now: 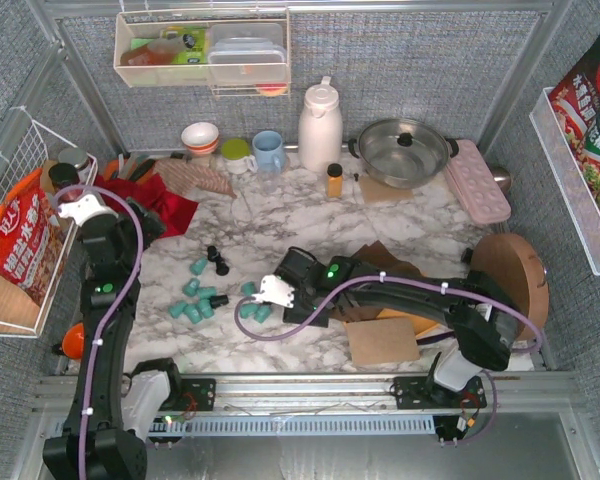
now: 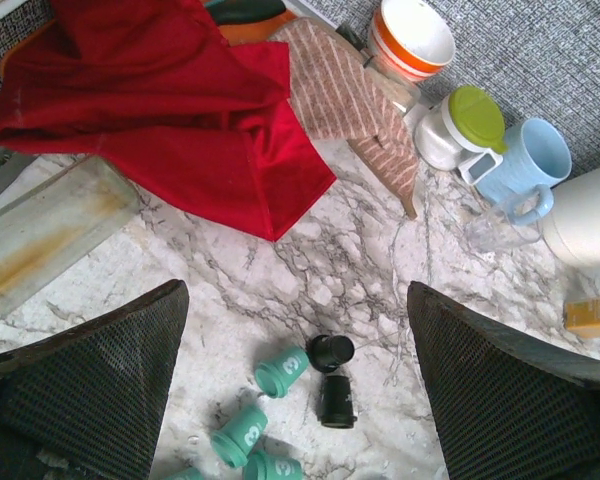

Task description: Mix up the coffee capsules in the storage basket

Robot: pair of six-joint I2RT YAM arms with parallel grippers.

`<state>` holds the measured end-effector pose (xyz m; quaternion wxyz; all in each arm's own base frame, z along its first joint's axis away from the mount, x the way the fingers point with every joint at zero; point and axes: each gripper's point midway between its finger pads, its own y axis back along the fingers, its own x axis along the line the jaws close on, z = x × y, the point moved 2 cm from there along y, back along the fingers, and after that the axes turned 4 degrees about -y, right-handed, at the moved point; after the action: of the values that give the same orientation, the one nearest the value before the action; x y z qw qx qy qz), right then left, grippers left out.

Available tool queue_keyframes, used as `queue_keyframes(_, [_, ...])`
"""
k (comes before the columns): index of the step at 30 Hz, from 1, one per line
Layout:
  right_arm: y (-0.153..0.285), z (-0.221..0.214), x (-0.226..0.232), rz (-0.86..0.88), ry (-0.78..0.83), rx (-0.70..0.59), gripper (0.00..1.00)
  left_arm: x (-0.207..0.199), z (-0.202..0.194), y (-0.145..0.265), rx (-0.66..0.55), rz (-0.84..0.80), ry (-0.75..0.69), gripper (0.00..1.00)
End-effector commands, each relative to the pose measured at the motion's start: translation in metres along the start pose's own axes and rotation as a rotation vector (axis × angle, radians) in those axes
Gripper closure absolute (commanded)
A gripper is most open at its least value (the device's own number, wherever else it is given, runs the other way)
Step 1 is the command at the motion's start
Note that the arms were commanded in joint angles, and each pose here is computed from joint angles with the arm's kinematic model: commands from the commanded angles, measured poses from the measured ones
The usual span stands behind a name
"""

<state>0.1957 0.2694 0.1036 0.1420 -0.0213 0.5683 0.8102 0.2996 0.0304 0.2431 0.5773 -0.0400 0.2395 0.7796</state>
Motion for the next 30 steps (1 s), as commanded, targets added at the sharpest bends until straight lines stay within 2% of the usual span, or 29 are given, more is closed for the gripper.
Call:
queue_keyframes(1, [-0.001,-0.016,0.002,-0.021,0.053,0.092,0.39,-0.003,0.005,0.003,-0.041,-0.023,0.016,0.01])
queue_keyframes(7, [-0.008,-0.026,-0.004,-0.096,0.078,0.145,0.47,-0.002,0.004,0.003,-0.038,-0.022,0.018,0.01])
queue_keyframes(16, [-0.014,-0.034,-0.002,-0.122,0.119,0.196,0.51,0.000,0.001,0.000,-0.028,-0.013,0.019,0.01])
queue_keyframes(27, [-0.021,-0.037,0.000,-0.130,0.120,0.233,0.51,-0.001,0.000,0.000,-0.024,-0.015,0.021,0.01])
queue_keyframes(30, [-0.023,-0.037,0.002,-0.132,0.132,0.241,0.45,-0.001,0.000,0.000,-0.025,-0.018,0.021,0.01])
